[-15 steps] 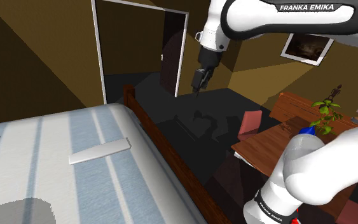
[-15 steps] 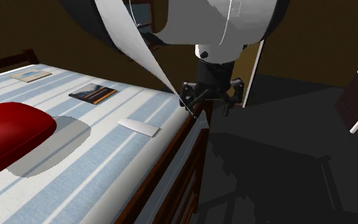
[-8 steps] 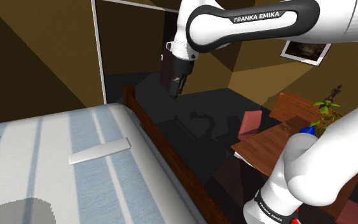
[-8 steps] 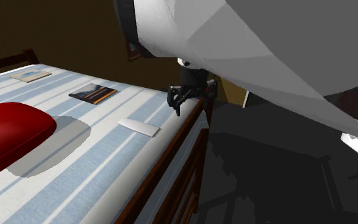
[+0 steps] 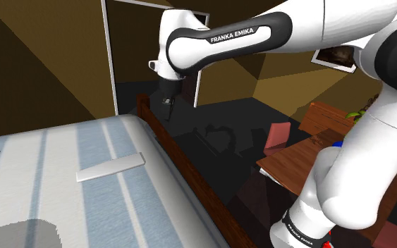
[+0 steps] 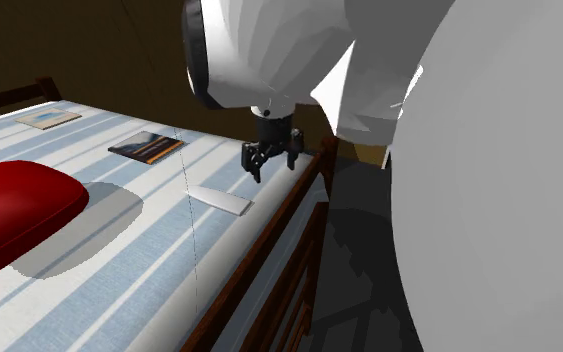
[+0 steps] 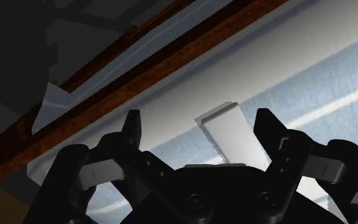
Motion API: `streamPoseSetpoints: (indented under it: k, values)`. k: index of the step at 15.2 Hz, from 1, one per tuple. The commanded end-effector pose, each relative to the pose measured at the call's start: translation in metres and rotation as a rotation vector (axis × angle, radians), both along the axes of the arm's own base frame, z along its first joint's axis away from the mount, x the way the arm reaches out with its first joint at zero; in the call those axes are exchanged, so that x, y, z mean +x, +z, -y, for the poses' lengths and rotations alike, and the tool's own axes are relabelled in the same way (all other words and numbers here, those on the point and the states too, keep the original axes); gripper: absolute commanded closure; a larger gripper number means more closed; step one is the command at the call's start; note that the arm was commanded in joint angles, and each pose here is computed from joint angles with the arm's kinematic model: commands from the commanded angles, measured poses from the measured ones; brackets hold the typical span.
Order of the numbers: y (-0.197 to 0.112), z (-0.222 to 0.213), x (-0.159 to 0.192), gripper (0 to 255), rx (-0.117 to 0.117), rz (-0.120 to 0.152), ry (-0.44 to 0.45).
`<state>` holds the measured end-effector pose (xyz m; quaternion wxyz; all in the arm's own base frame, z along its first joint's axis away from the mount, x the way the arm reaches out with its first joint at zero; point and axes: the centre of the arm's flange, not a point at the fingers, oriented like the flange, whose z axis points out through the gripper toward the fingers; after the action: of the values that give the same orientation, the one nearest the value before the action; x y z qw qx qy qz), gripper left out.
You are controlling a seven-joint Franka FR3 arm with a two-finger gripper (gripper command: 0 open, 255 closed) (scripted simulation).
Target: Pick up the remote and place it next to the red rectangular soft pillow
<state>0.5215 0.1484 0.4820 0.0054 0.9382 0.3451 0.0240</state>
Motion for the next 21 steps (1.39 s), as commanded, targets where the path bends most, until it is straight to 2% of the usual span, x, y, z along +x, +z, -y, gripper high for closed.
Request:
streamPoseSetpoints:
  k: [1,9,17,21]
  values:
    - [-0.01,-0.021,0.011,0,-0.003,-0.004,0.066]
    - [-0.061,-0.106,0.05,0,-0.017,-0.024,0.32]
    - [-0.114,-0.198,0.066,0,-0.031,-0.043,0.575]
    - [-0.13,-0.198,0.066,0,-0.031,-0.043,0.577]
